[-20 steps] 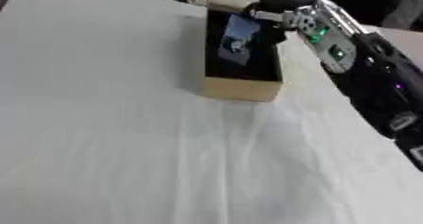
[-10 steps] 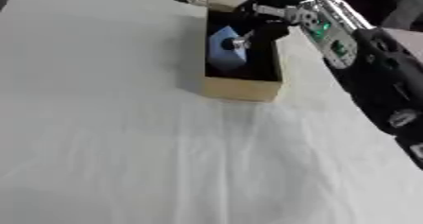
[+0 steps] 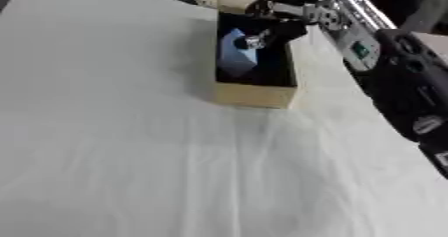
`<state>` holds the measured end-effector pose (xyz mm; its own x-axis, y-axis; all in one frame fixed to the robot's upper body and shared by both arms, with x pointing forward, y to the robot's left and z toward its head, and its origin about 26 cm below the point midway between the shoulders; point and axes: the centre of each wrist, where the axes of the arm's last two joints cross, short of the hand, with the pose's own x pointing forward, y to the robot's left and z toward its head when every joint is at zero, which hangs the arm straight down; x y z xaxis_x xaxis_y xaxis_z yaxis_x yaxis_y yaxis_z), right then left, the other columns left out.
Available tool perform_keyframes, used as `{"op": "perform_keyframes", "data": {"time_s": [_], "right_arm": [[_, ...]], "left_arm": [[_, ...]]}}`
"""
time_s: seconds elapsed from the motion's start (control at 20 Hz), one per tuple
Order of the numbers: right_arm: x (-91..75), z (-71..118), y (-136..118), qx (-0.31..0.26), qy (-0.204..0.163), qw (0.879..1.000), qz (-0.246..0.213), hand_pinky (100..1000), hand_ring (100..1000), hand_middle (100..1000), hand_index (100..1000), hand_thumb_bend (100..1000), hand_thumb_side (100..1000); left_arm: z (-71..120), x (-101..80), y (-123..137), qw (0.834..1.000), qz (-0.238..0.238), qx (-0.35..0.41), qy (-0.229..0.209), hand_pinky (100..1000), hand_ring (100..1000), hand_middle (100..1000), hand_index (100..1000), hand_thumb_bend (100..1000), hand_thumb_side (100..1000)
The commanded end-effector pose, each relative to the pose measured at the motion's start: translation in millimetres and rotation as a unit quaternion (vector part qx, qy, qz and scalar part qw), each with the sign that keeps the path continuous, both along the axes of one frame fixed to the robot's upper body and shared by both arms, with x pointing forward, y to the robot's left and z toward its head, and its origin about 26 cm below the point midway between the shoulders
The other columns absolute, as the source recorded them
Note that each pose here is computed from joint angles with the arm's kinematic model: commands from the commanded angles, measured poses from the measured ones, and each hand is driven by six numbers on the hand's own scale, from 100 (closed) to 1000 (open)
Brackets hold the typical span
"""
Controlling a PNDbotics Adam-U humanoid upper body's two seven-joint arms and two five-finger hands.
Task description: Pick up objects on the table and place them in the box.
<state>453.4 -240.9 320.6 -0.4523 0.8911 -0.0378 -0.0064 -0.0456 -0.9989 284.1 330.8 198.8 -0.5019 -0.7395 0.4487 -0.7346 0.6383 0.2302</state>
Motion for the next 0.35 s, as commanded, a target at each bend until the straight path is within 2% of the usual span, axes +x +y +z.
{"op": "perform_keyframes", "data": {"time_s": [0.05,0.2,0.35], "right_arm": [[-18.5,36.2,-19,0.040,-0.065,0.997,-0.003,829,792,724,879,100,940],[-34.2,50.5,-37,0.081,-0.108,0.991,-0.003,828,764,717,868,100,1000],[-48.9,53.4,-56,0.113,-0.143,0.983,0.004,827,751,710,866,100,1000]], "left_arm": [[8.3,-3.2,4,1.000,0.006,0.009,-0.015,632,645,680,743,289,954],[7.8,-3.6,4,1.000,0.009,0.006,-0.016,633,645,678,743,289,953],[7.5,-3.9,5,1.000,0.011,0.004,-0.018,633,645,678,744,289,952]]}}
